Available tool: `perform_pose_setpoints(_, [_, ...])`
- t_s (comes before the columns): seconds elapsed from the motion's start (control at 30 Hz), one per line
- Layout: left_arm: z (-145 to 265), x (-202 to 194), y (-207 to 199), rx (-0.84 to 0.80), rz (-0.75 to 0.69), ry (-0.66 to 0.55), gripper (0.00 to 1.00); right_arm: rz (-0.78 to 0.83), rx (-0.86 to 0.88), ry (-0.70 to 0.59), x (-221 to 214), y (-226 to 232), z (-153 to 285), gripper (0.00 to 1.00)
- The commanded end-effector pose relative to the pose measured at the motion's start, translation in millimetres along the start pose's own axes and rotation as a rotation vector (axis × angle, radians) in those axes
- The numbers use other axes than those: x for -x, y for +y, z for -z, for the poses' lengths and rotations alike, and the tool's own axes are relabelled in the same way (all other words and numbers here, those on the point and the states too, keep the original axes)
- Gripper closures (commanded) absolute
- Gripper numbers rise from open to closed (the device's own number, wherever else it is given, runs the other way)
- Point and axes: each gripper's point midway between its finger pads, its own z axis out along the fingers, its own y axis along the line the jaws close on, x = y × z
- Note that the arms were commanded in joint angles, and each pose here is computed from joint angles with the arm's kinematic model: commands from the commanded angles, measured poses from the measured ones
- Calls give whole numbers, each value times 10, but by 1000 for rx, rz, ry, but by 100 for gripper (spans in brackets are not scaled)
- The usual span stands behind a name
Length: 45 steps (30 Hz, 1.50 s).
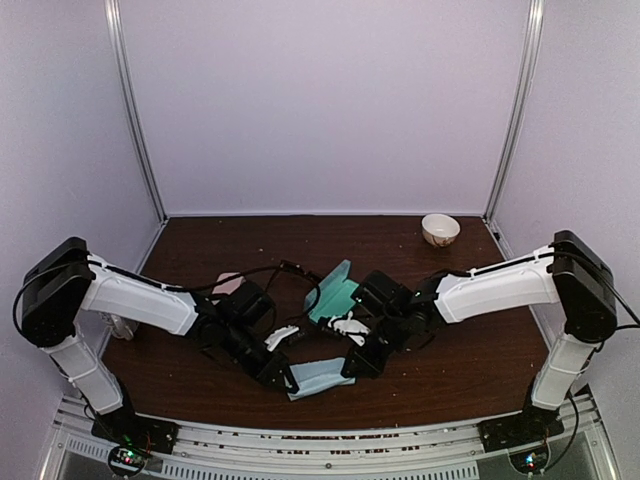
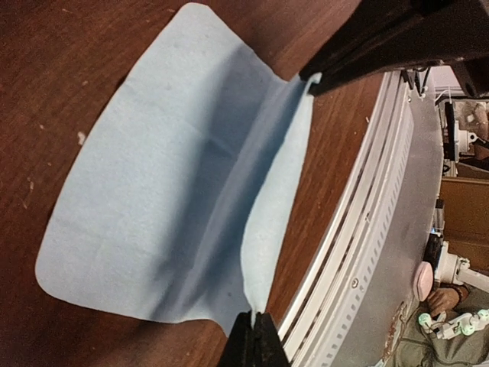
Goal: Organize the sunglasses
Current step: Fold the glasses cleaning cloth at the center of the board.
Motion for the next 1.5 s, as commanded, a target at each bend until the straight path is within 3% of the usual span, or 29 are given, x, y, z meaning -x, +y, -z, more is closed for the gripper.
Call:
perform_pose_setpoints(0.0, [25, 126, 83, 3, -9, -11, 100, 18, -43, -21, 159, -81, 65, 100])
perform_pose_setpoints(1.1, [115, 343, 655, 131, 25, 35, 100, -29, -3, 85, 187, -428, -163, 100])
perform_pose_setpoints(1.4, [139, 433, 668, 152, -8, 10, 96, -29, -23, 69, 226, -443, -126, 86])
perform_pose_setpoints(1.47, [150, 465, 655, 152, -22, -6, 93, -34, -37, 57, 233, -453, -98, 76])
